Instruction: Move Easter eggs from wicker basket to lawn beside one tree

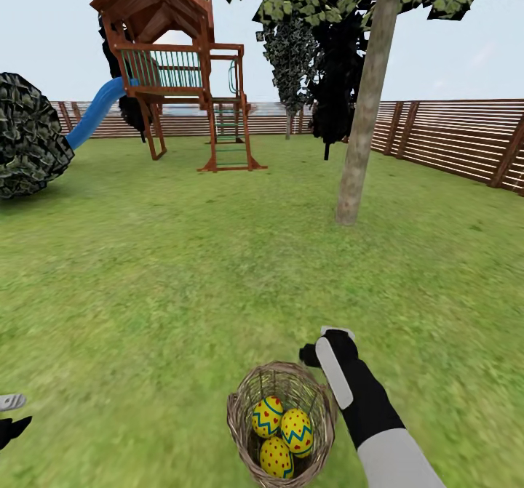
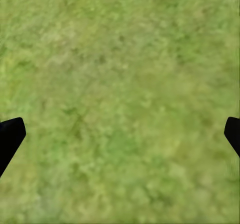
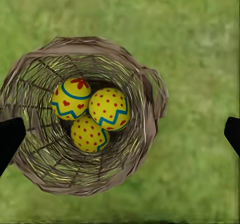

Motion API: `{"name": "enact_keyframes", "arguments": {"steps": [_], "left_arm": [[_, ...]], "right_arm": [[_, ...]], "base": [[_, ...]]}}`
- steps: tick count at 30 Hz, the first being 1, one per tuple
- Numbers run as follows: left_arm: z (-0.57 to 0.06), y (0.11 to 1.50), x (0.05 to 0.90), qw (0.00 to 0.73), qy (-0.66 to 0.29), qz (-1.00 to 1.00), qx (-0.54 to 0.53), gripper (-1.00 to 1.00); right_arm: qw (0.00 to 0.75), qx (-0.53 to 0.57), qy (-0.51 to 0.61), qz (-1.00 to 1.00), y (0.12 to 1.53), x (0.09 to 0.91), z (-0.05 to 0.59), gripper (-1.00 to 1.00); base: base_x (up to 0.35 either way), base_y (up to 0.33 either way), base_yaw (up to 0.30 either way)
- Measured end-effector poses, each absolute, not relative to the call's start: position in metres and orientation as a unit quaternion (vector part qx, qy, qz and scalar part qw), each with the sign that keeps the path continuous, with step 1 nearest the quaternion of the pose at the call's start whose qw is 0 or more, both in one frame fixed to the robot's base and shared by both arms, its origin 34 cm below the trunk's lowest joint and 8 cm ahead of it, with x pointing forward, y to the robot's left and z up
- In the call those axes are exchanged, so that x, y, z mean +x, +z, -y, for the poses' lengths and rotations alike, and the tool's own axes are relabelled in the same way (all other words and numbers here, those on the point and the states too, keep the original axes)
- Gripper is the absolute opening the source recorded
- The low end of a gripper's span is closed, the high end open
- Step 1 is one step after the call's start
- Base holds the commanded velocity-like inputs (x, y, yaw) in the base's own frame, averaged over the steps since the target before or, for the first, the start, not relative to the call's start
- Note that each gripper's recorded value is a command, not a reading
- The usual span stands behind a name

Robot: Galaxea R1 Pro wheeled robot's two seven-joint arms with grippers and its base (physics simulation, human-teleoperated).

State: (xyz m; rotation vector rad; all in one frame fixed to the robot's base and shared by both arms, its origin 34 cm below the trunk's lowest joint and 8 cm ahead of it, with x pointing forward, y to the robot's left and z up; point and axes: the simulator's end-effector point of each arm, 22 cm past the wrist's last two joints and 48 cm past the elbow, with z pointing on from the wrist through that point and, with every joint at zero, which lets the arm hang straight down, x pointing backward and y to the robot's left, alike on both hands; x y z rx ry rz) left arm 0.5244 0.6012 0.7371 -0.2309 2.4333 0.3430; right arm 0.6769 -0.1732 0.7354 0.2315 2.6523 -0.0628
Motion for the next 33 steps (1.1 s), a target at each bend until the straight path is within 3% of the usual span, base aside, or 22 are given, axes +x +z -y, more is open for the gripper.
{"name": "enact_keyframes", "arguments": {"steps": [6, 12, 33], "left_arm": [[-0.603, 0.736, 0.523, 0.328, 0.135, -0.931, -0.087, 1.0], [-0.603, 0.735, 0.522, 0.326, 0.136, -0.931, -0.088, 1.0], [-0.625, 0.75, 0.517, 0.338, 0.146, -0.922, -0.122, 1.0]], "right_arm": [[0.159, 0.097, -0.04, -0.982, 0.69, 0.666, 0.188, 1.0], [0.129, 0.117, -0.061, -0.983, 0.664, 0.662, 0.208, 1.0], [0.139, 0.12, -0.049, -0.982, 0.672, 0.685, 0.207, 1.0]], "base": [[0.0, 0.0, 0.0], [0.0, 0.0, 0.0], [0.0, 0.0, 0.0]]}}
